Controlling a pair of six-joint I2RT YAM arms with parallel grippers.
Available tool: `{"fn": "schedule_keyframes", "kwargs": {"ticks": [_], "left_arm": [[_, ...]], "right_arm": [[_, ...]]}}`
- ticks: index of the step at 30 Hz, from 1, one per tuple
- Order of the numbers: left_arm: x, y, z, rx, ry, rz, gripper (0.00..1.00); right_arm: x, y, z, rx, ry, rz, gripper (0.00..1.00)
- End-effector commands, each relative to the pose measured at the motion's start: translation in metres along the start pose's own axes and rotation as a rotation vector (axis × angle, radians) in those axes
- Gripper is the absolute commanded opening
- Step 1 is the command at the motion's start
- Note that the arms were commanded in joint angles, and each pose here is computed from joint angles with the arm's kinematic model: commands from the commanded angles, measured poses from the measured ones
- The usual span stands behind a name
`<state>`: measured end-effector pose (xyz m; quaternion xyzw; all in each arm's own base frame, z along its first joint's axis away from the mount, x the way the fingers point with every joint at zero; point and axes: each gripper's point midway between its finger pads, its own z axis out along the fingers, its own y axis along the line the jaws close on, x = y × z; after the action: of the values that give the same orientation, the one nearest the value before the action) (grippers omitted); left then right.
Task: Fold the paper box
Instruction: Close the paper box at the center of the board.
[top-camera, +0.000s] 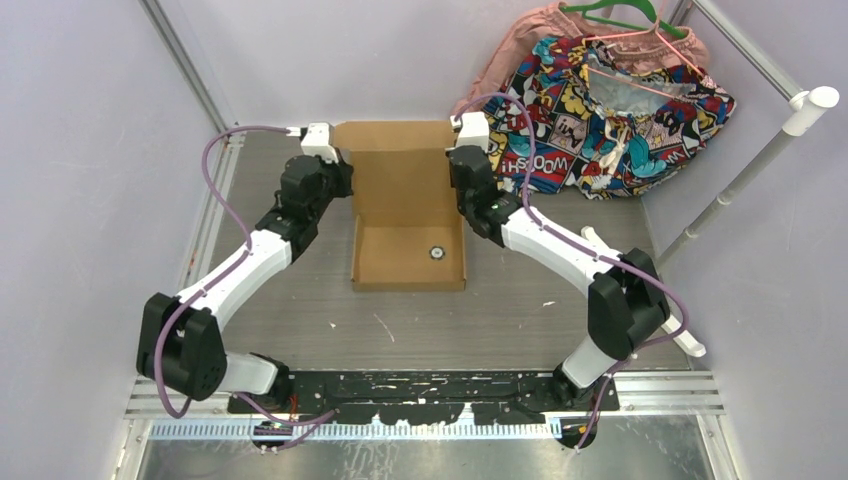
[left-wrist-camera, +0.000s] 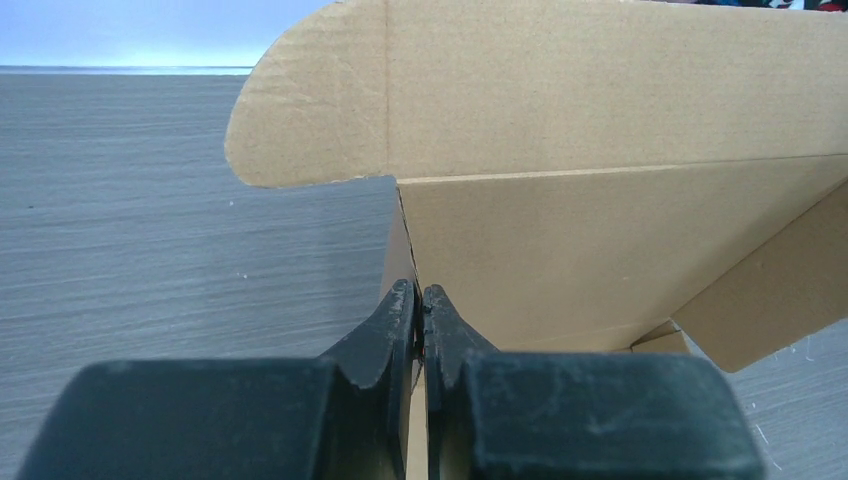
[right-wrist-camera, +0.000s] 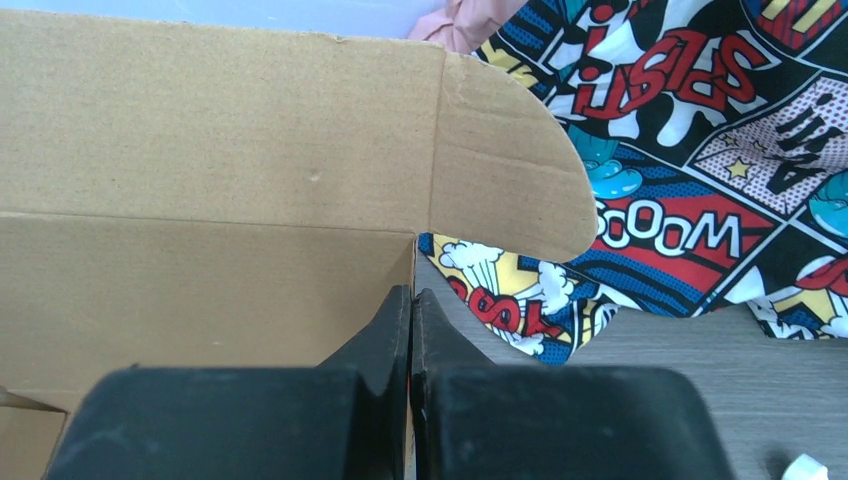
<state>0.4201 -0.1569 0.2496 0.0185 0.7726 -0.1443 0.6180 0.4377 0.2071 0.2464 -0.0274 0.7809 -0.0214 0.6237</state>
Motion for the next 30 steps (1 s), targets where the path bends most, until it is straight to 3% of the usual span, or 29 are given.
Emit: {"fn": "schedule_keyframes", "kwargs": {"ticks": [1, 7, 30], "left_arm": [[-0.039, -0.011, 0.009, 0.034, -0.133, -0.019, 0.07], [-0.028, -0.007, 0.007, 0.022, -0.144, -0.065, 0.08], [0.002, 0.003, -0.043, 0.025, -0.167, -0.105, 0.08]], "right_arm": [[-0.036, 0.02, 0.007, -0.064, -0.091, 0.077, 0.01], [-0.02, 0.026, 0.009, -0.069, -0.056, 0.141, 0.01], [0.033, 0.034, -0.03, -0.027, -0.045, 0.106, 0.01]]}}
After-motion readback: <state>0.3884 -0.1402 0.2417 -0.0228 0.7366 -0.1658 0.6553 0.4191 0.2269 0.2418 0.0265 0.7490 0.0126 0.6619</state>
